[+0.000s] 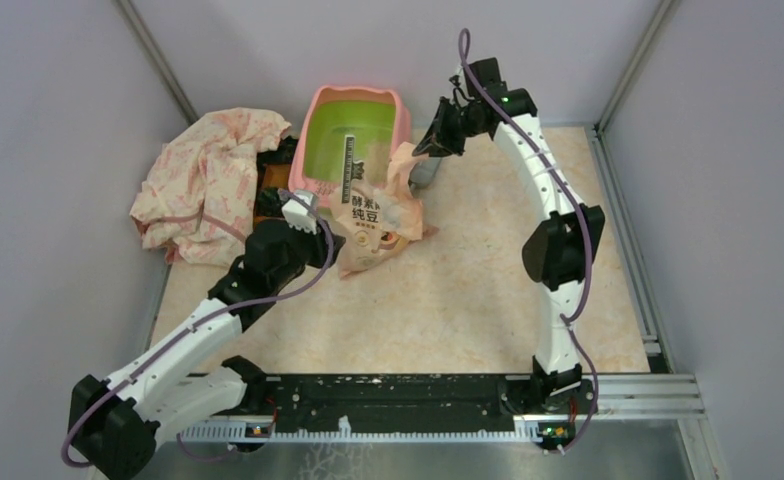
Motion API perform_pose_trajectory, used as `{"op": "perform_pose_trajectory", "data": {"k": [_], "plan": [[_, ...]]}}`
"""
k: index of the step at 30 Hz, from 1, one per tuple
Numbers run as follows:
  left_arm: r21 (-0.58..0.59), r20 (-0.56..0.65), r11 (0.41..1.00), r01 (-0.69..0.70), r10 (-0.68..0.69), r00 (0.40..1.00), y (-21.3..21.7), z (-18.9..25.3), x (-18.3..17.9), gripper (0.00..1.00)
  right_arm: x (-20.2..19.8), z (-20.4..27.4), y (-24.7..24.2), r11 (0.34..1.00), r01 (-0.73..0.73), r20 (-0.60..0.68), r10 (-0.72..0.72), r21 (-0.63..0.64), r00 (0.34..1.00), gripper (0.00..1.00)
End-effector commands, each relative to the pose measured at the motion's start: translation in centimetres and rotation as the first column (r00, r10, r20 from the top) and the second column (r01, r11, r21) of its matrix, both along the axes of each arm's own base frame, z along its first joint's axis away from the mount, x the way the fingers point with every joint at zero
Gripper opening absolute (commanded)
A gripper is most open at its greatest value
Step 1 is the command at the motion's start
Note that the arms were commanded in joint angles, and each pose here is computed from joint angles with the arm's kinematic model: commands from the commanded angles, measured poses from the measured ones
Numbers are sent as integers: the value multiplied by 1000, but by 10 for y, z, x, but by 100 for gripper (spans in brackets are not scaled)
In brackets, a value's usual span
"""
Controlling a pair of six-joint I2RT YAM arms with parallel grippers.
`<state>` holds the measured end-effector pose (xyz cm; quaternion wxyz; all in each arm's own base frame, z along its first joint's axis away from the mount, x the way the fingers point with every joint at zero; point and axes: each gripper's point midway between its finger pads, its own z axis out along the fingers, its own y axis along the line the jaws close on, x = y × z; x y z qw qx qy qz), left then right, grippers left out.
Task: Fill the litter box with clean litter
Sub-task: Adjust the cat litter bag at the center of the board.
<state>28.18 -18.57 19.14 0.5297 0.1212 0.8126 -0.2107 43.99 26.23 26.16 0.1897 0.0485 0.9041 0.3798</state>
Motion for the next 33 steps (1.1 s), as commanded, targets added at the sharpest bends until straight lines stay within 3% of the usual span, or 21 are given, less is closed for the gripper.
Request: {"op": "perform_pose_trajectory", "data": {"k": [1, 7, 18, 19, 22, 25, 33], "plan": [[-95, 270, 994, -48, 72, 960, 5, 51, 20, 47, -6, 42, -6, 1000, -8, 124, 5, 23, 992, 0], [-125, 424, 991, -49, 98, 900, 13, 59, 20, 52, -7, 43, -6, 1000, -17, 126, 13, 25, 992, 0], [-67, 474, 998, 20, 14, 880, -6, 46, 39, 57, -10, 45, -4, 999, -40, 129, 35, 34, 991, 0], [-66, 475, 997, 28, 7, 880, -7, 46, 41, 52, -10, 45, -3, 998, -44, 130, 39, 35, 991, 0], [-53, 453, 995, 82, -49, 890, -12, 39, 45, 19, -11, 46, -4, 998, -48, 132, 43, 34, 990, 0], [-56, 443, 993, 99, -64, 894, -7, 39, 45, 0, -12, 46, -4, 998, -54, 134, 49, 36, 990, 0], [-82, 444, 985, 153, -102, 890, -6, 41, 35, 0, -16, 54, -2, 992, -120, 162, 113, 32, 980, 0]]}}
